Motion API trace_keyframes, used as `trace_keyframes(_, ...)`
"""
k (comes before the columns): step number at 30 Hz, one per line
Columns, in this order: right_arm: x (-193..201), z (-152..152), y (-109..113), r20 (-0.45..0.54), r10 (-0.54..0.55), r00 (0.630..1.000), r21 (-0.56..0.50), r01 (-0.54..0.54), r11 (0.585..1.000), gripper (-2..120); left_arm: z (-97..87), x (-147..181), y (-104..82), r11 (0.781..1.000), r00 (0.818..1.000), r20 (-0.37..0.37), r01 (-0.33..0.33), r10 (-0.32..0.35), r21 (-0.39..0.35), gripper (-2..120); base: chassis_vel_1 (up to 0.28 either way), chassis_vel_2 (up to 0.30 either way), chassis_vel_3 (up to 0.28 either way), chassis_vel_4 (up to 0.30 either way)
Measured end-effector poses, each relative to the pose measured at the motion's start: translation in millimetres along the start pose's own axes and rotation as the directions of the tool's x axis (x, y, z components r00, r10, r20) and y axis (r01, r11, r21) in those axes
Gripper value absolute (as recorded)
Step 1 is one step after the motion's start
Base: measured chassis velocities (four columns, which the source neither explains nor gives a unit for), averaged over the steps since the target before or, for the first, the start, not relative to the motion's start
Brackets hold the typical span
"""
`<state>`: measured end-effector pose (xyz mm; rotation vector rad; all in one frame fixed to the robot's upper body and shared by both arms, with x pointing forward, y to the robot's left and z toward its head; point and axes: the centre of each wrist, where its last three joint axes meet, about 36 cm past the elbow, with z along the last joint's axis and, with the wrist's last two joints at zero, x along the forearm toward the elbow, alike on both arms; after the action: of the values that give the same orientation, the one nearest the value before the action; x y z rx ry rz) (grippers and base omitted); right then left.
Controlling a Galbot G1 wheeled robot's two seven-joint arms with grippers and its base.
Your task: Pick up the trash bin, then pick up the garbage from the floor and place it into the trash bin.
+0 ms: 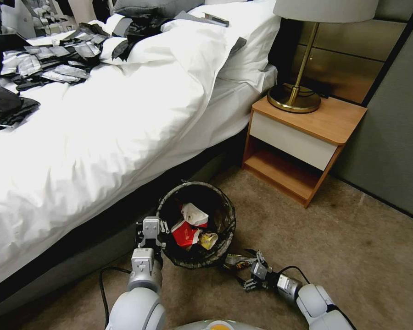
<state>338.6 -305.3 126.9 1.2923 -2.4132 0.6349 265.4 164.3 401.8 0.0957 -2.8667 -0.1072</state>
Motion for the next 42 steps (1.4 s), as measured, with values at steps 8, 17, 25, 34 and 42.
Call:
trace_keyframes(8,-2.8,10.4,-2.4,-0.003,0.012,1.0,-0.032,-0.012,0.999,100,1.7,1.0,-2.1,1.0,1.0,-0.005,-0.002,0.002,-0.001,0,0.0,0.0,0.0,0.0)
trace_keyframes(17,-3.0,20.0,-2.4,0.012,0.033,0.999,-0.068,-0.032,0.997,78,3.6,1.3,-2.4,1.0,1.0,-0.009,-0.002,0.002,-0.003,0,0.0,0.0,0.0,0.0)
trace_keyframes(25,-1.3,24.3,-3.1,0.018,0.056,0.998,-0.088,-0.054,0.995,57,4.3,1.7,-3.0,1.0,1.0,-0.011,-0.002,0.002,-0.003,0,0.0,0.0,0.0,0.0)
trace_keyframes(34,-0.7,26.4,-2.4,0.023,0.07,0.997,-0.101,-0.068,0.993,22,4.6,1.7,-3.1,1.0,1.0,-0.012,-0.001,0.001,-0.003,0,0.0,0.0,0.0,0.0)
trace_keyframes(42,-0.7,26.4,-2.6,0.028,0.08,0.996,-0.106,-0.076,0.991,0,4.4,1.4,-3.1,1.0,1.0,-0.01,-0.001,0.001,-0.003,0,0.0,0.0,0.0,0.0)
